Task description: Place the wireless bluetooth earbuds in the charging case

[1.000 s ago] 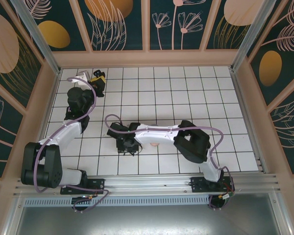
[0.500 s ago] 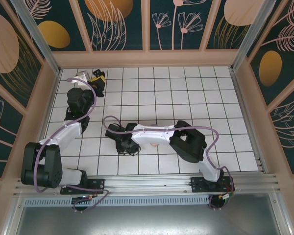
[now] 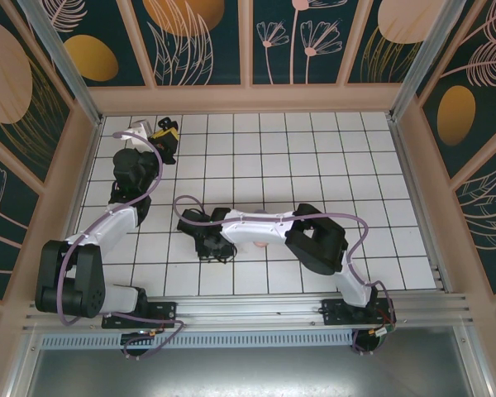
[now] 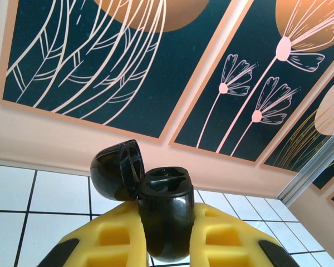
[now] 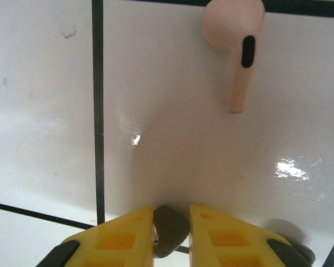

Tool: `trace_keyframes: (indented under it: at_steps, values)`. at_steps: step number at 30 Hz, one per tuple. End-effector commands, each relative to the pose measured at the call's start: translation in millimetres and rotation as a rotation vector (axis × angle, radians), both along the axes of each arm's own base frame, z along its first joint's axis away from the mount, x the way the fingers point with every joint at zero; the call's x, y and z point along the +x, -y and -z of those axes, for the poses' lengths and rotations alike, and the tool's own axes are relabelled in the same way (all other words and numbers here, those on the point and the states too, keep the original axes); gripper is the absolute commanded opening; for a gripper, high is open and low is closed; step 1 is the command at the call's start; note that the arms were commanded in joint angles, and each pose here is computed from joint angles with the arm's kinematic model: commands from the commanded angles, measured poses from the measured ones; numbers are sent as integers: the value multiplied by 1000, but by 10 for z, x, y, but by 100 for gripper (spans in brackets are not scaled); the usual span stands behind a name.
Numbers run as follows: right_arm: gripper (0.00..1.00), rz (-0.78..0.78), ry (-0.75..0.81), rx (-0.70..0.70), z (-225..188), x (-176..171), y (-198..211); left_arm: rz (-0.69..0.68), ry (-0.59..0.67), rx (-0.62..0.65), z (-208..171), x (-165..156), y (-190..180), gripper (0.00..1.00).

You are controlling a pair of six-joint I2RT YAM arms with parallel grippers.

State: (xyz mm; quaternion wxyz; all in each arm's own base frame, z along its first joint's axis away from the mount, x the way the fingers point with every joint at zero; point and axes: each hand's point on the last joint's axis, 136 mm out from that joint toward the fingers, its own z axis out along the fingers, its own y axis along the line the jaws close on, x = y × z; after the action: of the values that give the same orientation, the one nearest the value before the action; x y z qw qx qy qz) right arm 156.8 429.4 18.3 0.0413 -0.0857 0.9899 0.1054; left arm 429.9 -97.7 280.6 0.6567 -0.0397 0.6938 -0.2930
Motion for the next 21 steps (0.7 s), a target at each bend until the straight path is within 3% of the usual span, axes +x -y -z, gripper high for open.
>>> trace_keyframes:
  at_steps: [1,13,21]
  values:
    - [17,-20,12,-7,37,-26,-52,7,66,-26,-193,-64,-17,0]
    - [17,1,158,61,-548,289,37,75,83,-7,-292,-158,85,0]
    - [17,51,275,105,-1008,812,452,173,98,36,-335,-317,228,0]
